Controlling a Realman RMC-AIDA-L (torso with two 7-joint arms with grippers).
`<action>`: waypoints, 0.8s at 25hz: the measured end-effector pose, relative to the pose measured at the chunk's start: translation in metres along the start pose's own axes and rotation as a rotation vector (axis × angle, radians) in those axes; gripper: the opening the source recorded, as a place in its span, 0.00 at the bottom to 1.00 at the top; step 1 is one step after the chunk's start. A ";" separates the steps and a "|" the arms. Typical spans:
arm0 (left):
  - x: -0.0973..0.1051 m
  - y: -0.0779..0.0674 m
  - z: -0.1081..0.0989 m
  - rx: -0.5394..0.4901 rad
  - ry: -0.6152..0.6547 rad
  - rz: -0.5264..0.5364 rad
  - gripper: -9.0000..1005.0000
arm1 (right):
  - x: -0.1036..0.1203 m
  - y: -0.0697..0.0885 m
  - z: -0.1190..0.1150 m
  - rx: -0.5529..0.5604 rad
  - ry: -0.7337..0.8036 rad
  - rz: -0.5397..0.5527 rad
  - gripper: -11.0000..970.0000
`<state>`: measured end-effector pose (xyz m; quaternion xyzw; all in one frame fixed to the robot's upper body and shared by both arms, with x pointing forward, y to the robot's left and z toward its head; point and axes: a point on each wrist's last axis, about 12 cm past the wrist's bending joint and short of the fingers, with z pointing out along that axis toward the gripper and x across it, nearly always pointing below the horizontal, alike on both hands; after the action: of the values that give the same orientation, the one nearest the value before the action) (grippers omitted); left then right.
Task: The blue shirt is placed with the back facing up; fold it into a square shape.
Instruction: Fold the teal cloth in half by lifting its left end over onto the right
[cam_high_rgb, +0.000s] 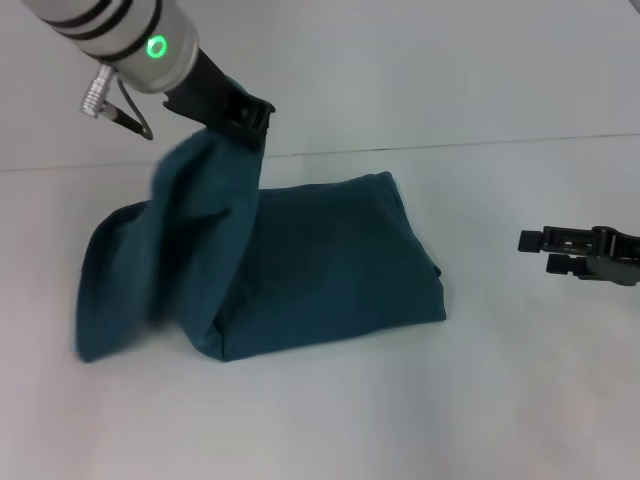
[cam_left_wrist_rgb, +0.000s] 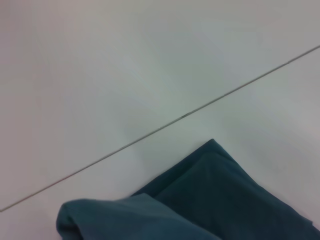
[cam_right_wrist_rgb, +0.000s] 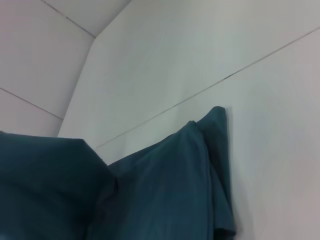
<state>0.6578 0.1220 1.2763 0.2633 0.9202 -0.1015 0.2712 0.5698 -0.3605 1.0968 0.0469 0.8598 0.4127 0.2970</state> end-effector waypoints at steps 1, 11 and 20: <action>0.000 0.000 0.003 0.001 0.003 -0.002 0.20 | 0.000 0.000 0.000 -0.001 0.001 -0.001 0.91; 0.003 -0.010 0.027 0.019 0.009 -0.003 0.23 | 0.003 0.001 0.005 0.008 0.029 -0.006 0.91; 0.002 -0.023 0.048 0.028 0.008 0.020 0.25 | 0.003 0.001 0.006 0.014 0.039 -0.011 0.91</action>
<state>0.6653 0.0875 1.2359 0.2765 0.9172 -0.1108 0.2645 0.5702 -0.3546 1.0931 0.0363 0.8685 0.4058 0.2823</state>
